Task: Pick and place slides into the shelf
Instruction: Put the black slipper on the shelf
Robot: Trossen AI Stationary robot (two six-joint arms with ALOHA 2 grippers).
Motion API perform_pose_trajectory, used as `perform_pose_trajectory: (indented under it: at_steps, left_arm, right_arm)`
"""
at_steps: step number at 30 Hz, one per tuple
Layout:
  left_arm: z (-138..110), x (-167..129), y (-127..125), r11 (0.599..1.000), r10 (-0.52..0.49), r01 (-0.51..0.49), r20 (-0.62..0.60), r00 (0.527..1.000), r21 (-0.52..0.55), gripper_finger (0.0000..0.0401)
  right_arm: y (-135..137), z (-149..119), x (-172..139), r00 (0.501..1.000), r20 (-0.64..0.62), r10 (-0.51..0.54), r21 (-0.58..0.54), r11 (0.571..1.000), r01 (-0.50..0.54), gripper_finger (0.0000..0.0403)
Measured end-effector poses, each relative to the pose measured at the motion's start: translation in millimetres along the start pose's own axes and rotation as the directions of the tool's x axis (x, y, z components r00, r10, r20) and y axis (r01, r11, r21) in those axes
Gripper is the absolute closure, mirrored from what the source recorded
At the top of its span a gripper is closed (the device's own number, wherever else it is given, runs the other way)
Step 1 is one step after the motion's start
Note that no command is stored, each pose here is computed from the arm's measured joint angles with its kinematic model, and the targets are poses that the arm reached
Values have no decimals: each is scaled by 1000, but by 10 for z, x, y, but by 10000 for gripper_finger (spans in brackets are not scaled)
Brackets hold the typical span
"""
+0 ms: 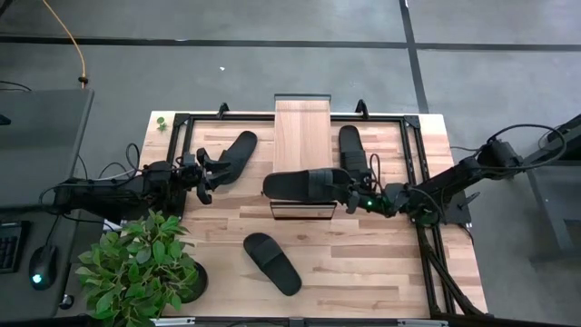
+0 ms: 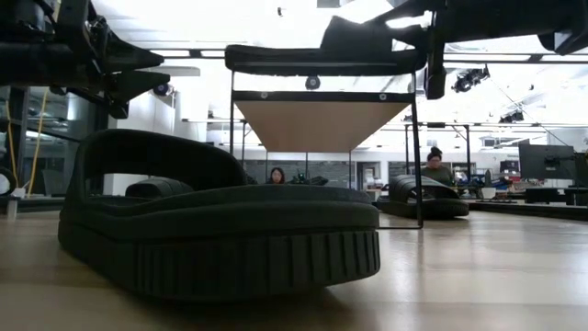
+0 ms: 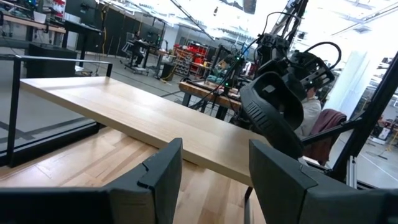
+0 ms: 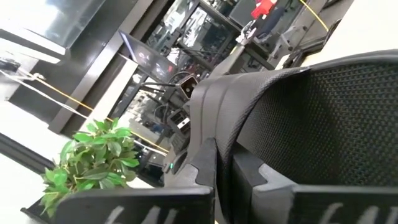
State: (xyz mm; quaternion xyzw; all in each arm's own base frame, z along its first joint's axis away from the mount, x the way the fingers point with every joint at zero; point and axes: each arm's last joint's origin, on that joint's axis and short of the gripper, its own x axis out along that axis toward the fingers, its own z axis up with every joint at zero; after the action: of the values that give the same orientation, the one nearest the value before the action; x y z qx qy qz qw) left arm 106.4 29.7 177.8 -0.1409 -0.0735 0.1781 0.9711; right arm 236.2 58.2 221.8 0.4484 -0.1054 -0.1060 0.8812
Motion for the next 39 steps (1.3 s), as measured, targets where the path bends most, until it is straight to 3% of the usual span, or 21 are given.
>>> perform_pose_trajectory:
  at_steps: [21,33,39]
  left_arm:
    - [0,0,1,1000,3,-3,1,1000,0,233]
    - [0,0,1,1000,2,-2,1,1000,0,233]
    - [0,0,1,1000,2,-2,1,1000,0,233]
  right_arm:
    - [-33,-28,0,999,-34,-28,4,1000,28,398]
    - [-78,-55,-3,996,-40,-77,-22,997,76,303]
    - [-96,-67,-5,995,-48,-91,-21,996,90,278]
